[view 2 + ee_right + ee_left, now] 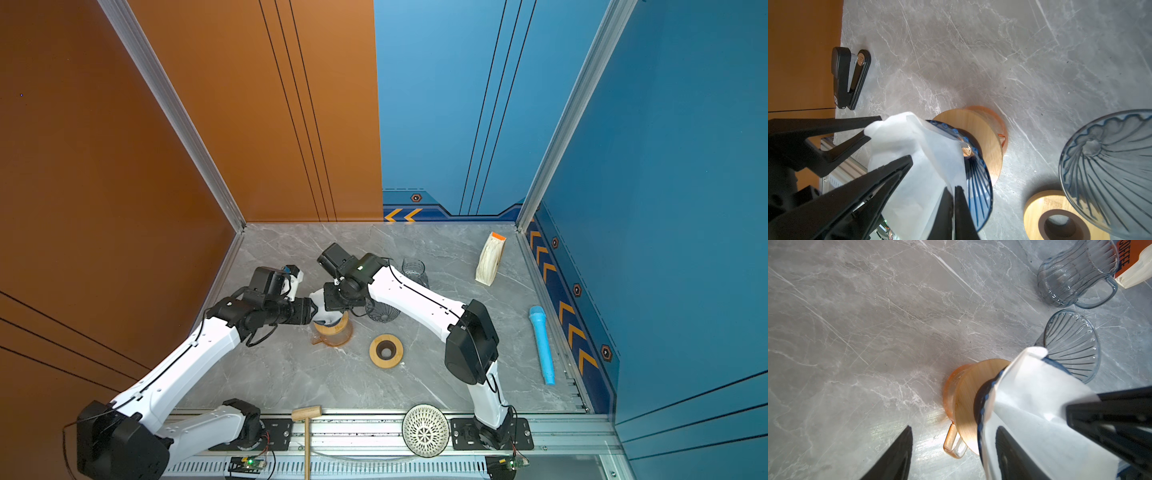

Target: Place the coffee filter in the dripper

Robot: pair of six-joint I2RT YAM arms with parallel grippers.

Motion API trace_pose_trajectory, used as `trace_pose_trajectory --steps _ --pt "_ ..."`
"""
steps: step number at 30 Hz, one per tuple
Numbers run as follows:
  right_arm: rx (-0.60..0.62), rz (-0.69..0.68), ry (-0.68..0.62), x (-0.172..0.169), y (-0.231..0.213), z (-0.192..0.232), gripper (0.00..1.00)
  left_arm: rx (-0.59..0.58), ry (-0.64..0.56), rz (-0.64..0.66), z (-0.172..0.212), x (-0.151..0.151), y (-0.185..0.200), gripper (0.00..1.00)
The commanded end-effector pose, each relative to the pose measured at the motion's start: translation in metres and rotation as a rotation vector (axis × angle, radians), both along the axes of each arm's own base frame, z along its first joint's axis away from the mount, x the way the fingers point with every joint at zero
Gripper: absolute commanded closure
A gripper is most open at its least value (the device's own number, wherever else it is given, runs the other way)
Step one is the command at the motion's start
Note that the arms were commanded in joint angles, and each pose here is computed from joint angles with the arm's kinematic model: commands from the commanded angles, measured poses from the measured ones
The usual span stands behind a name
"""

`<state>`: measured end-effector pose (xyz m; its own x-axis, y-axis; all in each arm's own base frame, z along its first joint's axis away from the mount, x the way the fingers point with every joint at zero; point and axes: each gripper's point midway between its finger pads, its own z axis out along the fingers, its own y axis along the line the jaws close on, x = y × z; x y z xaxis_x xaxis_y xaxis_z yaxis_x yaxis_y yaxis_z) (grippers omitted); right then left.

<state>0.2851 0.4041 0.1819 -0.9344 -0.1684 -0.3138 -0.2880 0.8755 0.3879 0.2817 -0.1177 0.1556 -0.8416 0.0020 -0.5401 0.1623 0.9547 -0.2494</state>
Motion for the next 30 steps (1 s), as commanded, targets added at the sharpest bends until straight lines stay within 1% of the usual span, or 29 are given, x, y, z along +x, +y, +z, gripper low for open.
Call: trace_pose_trajectory --steps 1,4,12,20,30 --pt "-0.030 -0.005 -0.053 0.002 -0.015 0.018 0.91 -0.013 0.004 -0.014 -0.004 -0.004 0.001 0.35" --pt "-0.058 -0.002 -0.068 0.004 -0.018 0.019 0.88 -0.018 0.004 -0.024 -0.003 -0.005 0.000 0.35" --pt "-0.117 -0.005 -0.103 0.008 -0.028 0.017 0.83 -0.027 0.005 -0.024 -0.003 -0.005 0.001 0.35" --pt "-0.159 -0.004 -0.116 0.011 -0.033 0.012 0.82 -0.033 0.014 -0.020 -0.006 -0.007 0.002 0.35" --pt "-0.183 0.013 -0.101 0.012 -0.031 -0.001 0.80 -0.037 0.035 -0.021 -0.011 -0.005 0.001 0.35"
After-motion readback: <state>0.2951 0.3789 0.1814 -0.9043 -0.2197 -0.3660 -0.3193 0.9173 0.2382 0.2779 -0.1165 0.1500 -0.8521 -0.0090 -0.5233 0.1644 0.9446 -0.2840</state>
